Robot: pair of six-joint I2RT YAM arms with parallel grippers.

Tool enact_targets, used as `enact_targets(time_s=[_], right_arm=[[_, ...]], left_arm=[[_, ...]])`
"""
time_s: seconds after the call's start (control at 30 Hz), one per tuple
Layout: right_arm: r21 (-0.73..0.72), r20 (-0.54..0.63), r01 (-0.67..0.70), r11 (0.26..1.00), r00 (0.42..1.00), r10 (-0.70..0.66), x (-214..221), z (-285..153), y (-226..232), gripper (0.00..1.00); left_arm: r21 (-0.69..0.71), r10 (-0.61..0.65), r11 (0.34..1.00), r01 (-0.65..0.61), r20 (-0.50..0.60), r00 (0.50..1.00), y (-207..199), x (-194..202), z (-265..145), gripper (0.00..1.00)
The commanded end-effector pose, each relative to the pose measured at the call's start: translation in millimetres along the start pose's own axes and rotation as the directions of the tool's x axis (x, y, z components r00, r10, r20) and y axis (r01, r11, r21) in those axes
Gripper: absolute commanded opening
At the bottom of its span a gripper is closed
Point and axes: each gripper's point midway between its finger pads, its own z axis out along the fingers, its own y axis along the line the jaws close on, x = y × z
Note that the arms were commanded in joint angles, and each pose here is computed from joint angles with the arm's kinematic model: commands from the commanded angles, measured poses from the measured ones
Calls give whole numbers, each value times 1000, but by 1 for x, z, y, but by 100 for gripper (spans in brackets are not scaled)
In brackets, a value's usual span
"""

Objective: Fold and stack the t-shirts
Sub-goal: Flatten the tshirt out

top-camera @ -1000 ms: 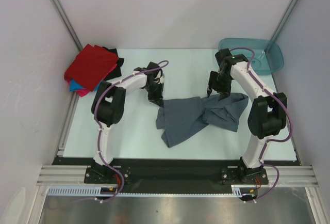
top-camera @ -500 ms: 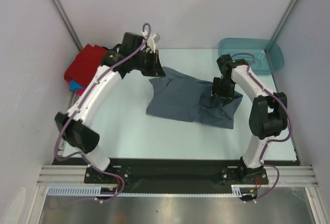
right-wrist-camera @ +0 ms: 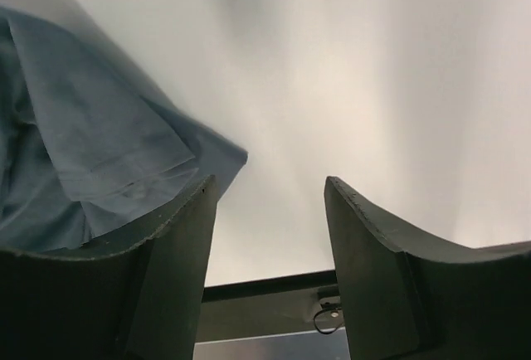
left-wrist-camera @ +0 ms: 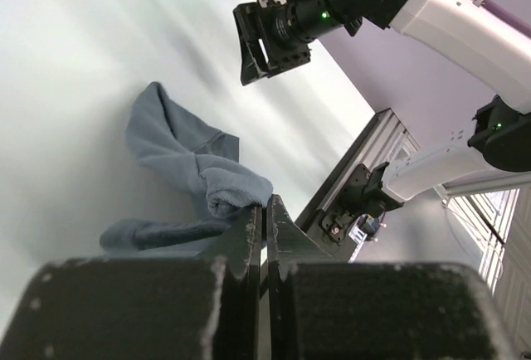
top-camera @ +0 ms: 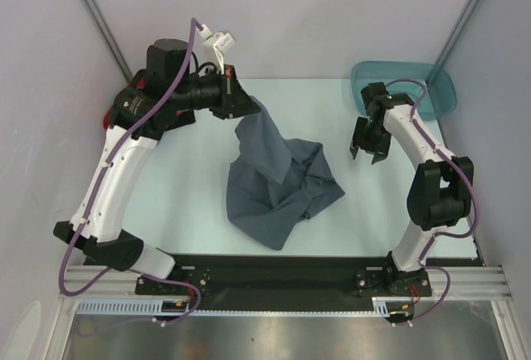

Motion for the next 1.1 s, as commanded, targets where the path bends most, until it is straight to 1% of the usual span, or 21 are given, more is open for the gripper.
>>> enact_targets(time_s=[0.0, 0.07, 0.1, 0.17, 0.2, 0.27, 0.3, 0.4, 0.43, 0.47, 0.5, 0.53, 0.57, 0.63, 0.67, 0.9, 1.0, 1.03, 1.07], right_arm=[[-77, 47, -1, 997, 999, 4, -9, -9, 13, 60], [-116, 32, -13, 993, 999, 17, -8, -5, 21, 60], [-189, 1, -25, 982, 1000, 25, -4, -2, 35, 61], [-262, -39, -36, 964, 999, 27, 0, 2, 51, 61], [-322, -76, -67, 944, 996, 45, 0, 8, 66, 60], [-400, -117, -97, 911, 992, 54, 0, 12, 84, 58], [-458, -147, -131, 879, 987, 70, -3, 15, 100, 55], [-497, -124, -110, 861, 991, 56, -16, 20, 121, 57], [-482, -147, -101, 870, 989, 33, -13, 35, 127, 57], [-484, -112, -73, 872, 993, 21, -26, 34, 134, 57], [-476, -117, -54, 878, 993, -2, -27, 38, 138, 58], [-456, -145, -27, 890, 988, -44, -20, 57, 142, 58], [-462, -110, -1, 887, 992, -56, -33, 51, 149, 58], [-429, -132, 43, 903, 985, -109, -28, 67, 150, 58], [-421, -98, 77, 904, 987, -129, -35, 64, 156, 58], [-309, -89, 179, 934, 972, -215, -27, 65, 150, 60], [-225, -68, 233, 946, 965, -254, -21, 60, 144, 60], [-169, -57, 248, 954, 964, -261, -23, 60, 137, 59], [-142, -62, 274, 951, 957, -285, -15, 55, 137, 59]], left_arm=[[33, 24, 999, -26, 36, 999, -19, -7, -19, 0], [11, 15, 1000, -16, 28, 999, -14, -3, -17, 0], [-8, -3, 1000, 3, 12, 1000, -7, 3, -13, 0], [-22, -18, 1000, 18, -10, 1000, -1, 11, -10, 0], [-49, -35, 998, 33, -22, 999, 6, 15, -7, 0], [-58, -50, 997, 48, -40, 998, 11, 22, -3, 0], [-71, -67, 995, 63, -53, 996, 16, 27, 0, 0], [-92, -84, 993, 78, -61, 995, 24, 33, 5, 0], [-98, -86, 992, 80, -60, 994, 25, 33, 6, 0], [-101, -88, 991, 82, -59, 994, 27, 33, 7, 0], [-108, -94, 990, 87, -63, 994, 29, 33, 9, 0], [-109, -95, 990, 88, -61, 994, 29, 32, 9, 0], [-108, -92, 991, 85, -59, 994, 29, 30, 10, 0], [-118, -99, 989, 92, -60, 993, 32, 28, 11, 0], [-119, -95, 989, 87, -60, 994, 32, 27, 11, 0], [-134, -113, 985, 104, -59, 992, 39, 25, 12, 0], [-128, -118, 986, 109, -63, 991, 40, 25, 14, 0], [-130, -120, 985, 111, -64, 991, 41, 25, 16, 0], [-129, -122, 985, 113, -66, 990, 42, 25, 16, 0]])
